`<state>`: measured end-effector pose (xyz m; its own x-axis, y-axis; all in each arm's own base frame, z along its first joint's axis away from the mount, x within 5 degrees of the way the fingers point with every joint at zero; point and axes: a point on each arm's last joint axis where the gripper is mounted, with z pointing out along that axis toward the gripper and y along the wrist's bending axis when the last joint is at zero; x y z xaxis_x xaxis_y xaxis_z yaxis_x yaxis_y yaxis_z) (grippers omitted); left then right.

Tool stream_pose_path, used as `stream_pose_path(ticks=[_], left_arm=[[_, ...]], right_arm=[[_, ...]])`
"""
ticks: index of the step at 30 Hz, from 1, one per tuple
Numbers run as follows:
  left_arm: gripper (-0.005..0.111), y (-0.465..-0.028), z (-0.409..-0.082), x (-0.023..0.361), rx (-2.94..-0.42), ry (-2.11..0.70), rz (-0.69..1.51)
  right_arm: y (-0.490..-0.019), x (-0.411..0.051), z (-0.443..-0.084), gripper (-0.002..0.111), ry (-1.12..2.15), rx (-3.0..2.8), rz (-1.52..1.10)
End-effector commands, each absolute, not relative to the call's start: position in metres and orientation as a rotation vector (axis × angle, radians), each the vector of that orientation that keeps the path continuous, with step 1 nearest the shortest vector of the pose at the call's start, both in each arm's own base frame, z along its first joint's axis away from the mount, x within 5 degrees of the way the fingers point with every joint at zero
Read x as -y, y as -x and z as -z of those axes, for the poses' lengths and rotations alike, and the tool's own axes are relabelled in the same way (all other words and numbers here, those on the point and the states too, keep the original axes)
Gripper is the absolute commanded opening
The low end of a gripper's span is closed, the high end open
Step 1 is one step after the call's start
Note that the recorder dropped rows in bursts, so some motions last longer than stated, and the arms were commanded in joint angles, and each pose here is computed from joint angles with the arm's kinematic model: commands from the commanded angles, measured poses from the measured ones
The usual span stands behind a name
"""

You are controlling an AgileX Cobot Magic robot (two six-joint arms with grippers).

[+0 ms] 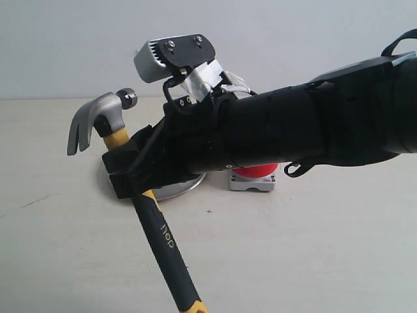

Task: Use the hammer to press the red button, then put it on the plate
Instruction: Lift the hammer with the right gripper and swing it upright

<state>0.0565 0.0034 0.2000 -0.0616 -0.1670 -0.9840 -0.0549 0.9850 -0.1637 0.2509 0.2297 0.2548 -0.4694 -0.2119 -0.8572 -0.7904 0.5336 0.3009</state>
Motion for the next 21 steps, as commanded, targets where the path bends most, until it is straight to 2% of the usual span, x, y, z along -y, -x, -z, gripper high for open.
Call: stream_pose_path(ticks=[1,9,14,21], left_arm=[[0.0,-0.056,-0.199,-0.003,-1.627,0.182,0.102],[0.0,-0.056,-0.199,-0.003,-1.627,0.182,0.102],[0.0,-0.056,-0.199,-0.003,-1.627,0.182,0.102],[0.0,-0.056,-0.201,-0.004,-1.613,0.073,-0.011]], right_arm=[[-0.248,-0.23,-0.265,0.0,0.79,-1.934,-0.989],[-0.252,-0.228,-0.264,0.0,0.77,-1.948,-0.93],[-0.252,-0.22,-0.276,0.0,0.724,-1.93,-0.856],[-0.248,-0.206,-0.286,0.0,0.649,-1.927,-0.752]])
